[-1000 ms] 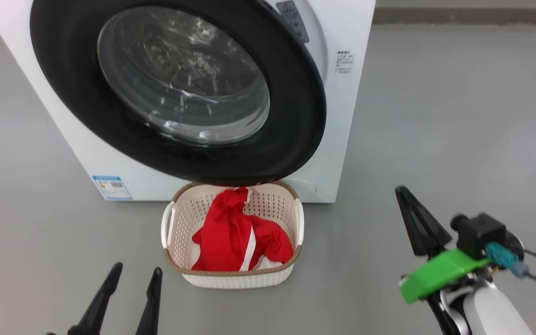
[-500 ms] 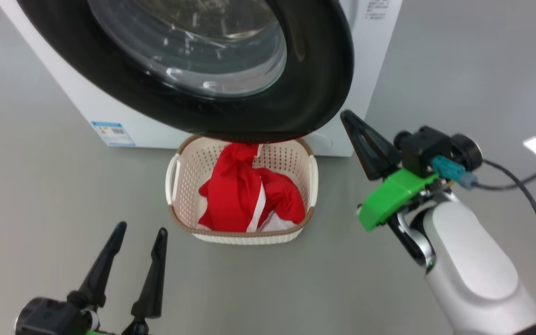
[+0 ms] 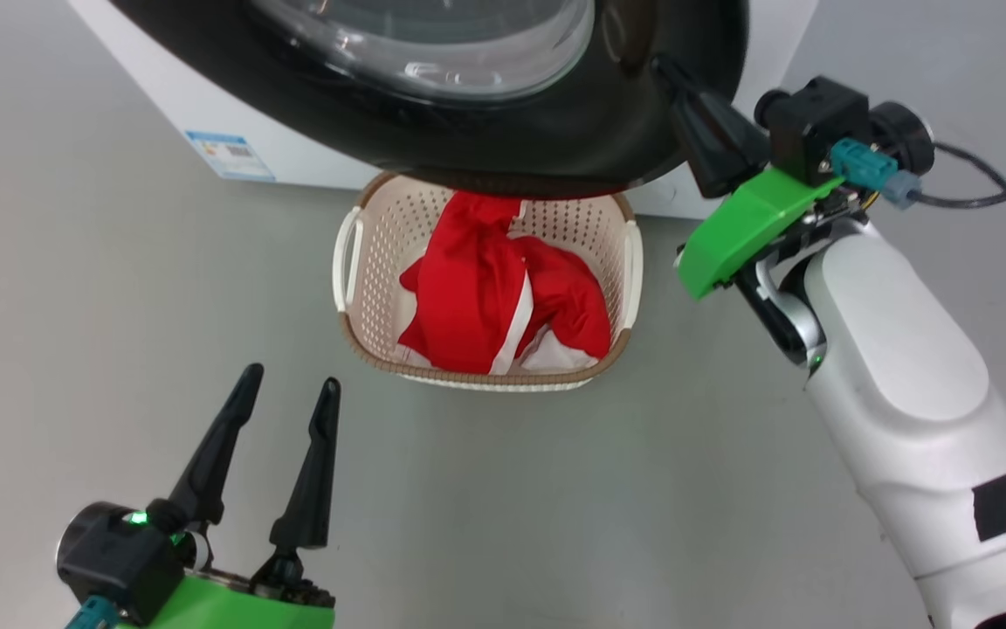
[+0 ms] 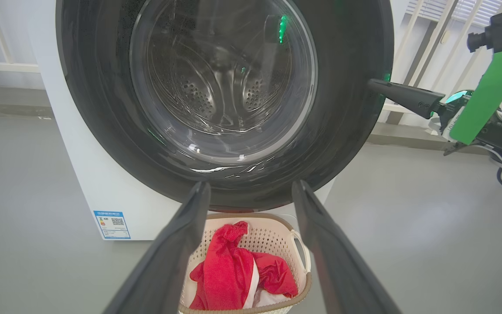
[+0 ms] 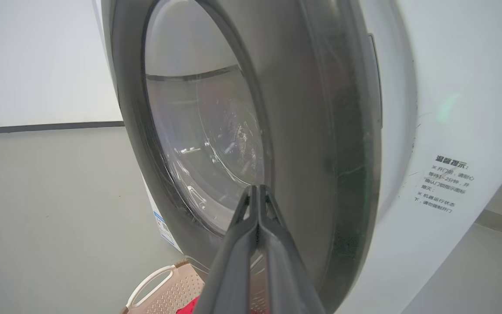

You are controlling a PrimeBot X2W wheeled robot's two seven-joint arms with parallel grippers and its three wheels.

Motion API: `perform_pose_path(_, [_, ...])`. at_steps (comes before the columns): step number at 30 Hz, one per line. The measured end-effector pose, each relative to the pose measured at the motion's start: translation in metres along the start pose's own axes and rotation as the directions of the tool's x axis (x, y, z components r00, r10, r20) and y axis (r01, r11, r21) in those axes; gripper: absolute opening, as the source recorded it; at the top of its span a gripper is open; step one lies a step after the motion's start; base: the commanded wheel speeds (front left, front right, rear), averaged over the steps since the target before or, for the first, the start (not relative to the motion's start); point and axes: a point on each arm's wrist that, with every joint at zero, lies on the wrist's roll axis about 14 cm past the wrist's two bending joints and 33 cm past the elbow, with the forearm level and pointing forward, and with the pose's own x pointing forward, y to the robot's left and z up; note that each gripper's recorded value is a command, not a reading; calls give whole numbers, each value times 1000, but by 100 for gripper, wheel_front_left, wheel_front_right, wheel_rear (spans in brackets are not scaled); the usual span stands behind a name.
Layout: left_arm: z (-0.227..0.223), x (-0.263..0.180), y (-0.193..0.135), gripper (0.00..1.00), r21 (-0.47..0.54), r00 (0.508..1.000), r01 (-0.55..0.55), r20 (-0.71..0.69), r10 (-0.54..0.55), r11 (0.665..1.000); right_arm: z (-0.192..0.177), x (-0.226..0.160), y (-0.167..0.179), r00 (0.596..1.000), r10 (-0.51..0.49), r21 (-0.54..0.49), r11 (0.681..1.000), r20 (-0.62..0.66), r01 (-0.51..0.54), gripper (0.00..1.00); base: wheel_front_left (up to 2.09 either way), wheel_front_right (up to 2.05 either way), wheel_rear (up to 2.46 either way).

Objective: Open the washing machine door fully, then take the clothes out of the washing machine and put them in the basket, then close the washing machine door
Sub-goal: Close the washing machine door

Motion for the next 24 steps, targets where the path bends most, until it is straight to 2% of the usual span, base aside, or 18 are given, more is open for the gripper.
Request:
perform_pose_path(9, [-16,7,9,100,20,999,-17,-38,17,1000,-15,30,-13,1000,-16,33,999,11,15,0,0,0,0])
perform_pose_path(24, [-33,12,16,100,38,996,-25,-82,28,999,-6,66,-30,998,-34,44,999,60,32,0,0,0,0])
